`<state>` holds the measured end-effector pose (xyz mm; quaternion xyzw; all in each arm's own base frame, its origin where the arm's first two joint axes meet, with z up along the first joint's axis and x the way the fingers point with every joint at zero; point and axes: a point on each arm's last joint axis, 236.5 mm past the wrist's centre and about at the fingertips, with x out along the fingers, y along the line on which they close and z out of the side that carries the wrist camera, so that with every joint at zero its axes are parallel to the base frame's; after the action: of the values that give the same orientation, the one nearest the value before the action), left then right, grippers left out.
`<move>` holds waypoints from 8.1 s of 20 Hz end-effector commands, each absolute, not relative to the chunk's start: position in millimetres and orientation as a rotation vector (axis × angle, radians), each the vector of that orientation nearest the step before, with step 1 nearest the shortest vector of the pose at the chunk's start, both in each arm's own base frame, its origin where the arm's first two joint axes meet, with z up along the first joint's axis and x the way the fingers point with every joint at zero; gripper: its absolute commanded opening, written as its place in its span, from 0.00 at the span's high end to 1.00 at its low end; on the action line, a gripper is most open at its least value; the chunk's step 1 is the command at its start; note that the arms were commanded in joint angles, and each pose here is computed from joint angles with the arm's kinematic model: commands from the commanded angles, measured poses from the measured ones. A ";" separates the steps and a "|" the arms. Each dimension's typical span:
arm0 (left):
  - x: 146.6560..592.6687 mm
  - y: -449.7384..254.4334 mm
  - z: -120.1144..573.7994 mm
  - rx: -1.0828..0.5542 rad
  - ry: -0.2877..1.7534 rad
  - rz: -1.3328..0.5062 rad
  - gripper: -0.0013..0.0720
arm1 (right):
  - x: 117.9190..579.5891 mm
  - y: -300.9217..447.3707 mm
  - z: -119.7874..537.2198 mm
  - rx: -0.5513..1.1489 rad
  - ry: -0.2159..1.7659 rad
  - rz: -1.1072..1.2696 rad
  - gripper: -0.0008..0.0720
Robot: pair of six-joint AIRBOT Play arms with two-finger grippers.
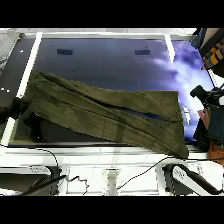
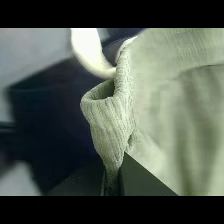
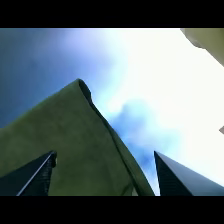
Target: Fold the clothes and pants, and hang the long-sleeved shirts on hangers.
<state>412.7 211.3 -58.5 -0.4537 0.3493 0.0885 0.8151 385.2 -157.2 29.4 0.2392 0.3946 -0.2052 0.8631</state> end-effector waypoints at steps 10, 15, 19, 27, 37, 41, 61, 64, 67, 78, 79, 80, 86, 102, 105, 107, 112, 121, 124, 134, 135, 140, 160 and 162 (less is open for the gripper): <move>220.1 274.9 11.9 -0.635 1.092 0.647 0.92 | 397.6 -168.4 0.4 0.440 0.892 -0.419 0.07; 196.9 272.5 -6.7 -0.656 1.177 0.713 0.92 | 401.6 -149.0 -26.9 0.420 0.980 -0.302 0.12; 200.8 265.5 -10.8 -0.676 1.178 0.694 0.92 | 427.0 -99.1 -53.4 0.466 1.079 0.002 0.12; 228.6 262.0 -4.0 -0.712 1.082 0.655 0.92 | 506.8 -67.2 -76.1 0.365 1.102 0.222 0.12; 240.8 263.4 -1.2 -0.675 1.056 0.645 0.92 | 519.9 -64.2 -110.0 0.183 1.157 0.192 0.85; 242.0 265.6 -0.3 -0.670 1.046 0.650 0.92 | 551.7 -84.1 -82.7 0.199 1.030 0.096 0.97; 255.4 247.4 -36.9 -0.809 0.950 0.642 0.92 | 629.3 -143.8 2.3 0.358 0.639 -0.151 0.21; 274.6 245.3 -26.4 -0.847 0.867 0.598 0.92 | 614.5 -143.9 13.5 0.330 0.697 -0.131 0.17; 282.9 241.0 -21.6 -0.798 0.855 0.530 0.92 | 586.9 -150.2 42.3 0.320 0.752 -0.119 0.29; 282.9 242.2 -21.5 -0.793 0.853 0.532 0.92 | 395.9 -141.7 -34.1 0.435 1.541 -0.053 0.97; 283.0 242.1 -21.5 -0.793 0.853 0.532 0.92 | 384.0 -141.4 -26.1 0.428 1.556 -0.025 0.97; 283.0 242.1 -21.5 -0.793 0.853 0.532 0.92 | 374.3 -139.4 -18.3 0.401 1.553 0.014 0.96; 284.0 246.6 -20.3 -0.700 0.857 0.502 0.92 | 256.9 -106.5 -27.7 0.379 1.600 0.220 0.92; 284.0 247.0 -20.5 -0.700 0.856 0.503 0.92 | 294.8 -62.8 -129.2 0.374 1.450 0.150 0.94; 284.0 247.1 -20.4 -0.700 0.856 0.503 0.92 | 337.2 -77.2 -109.1 0.303 1.334 0.115 0.97; 284.2 247.5 -20.2 -0.699 0.854 0.505 0.92 | 376.1 -98.7 -80.4 0.280 1.216 0.049 0.96; 283.9 246.8 -20.7 -0.701 0.857 0.503 0.92 | 455.0 -138.0 -21.8 0.333 0.879 -0.124 0.97; 263.9 215.0 -56.2 -0.791 0.960 0.481 0.92 | 503.9 -128.4 -42.3 0.420 0.743 -0.233 0.89; 261.9 211.7 -59.8 -0.800 0.968 0.479 0.92 | 500.8 -130.3 -39.0 0.365 0.754 -0.224 0.19; 262.0 212.1 -59.8 -0.799 0.967 0.480 0.92 | 322.6 -181.6 -42.8 0.228 1.300 -0.178 0.97; 262.1 212.1 -59.8 -0.799 0.967 0.480 0.92 | 300.0 -175.0 -54.9 0.276 1.359 -0.131 0.97; 262.1 212.0 -59.8 -0.799 0.967 0.480 0.92 | 272.3 -127.5 -97.8 0.707 1.301 -0.090 0.28; 276.7 197.4 -45.7 -0.893 0.929 0.417 0.92 | 356.0 -107.3 -116.2 0.871 0.994 -0.223 0.97; 279.8 185.5 -30.2 -0.906 0.957 0.347 0.92 | 366.2 -93.8 -92.1 0.874 1.012 -0.115 0.97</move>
<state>274.0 202.0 -45.5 -0.3984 0.4361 0.1977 0.7823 350.3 -115.1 -116.1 0.3968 0.4668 -0.1049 0.7833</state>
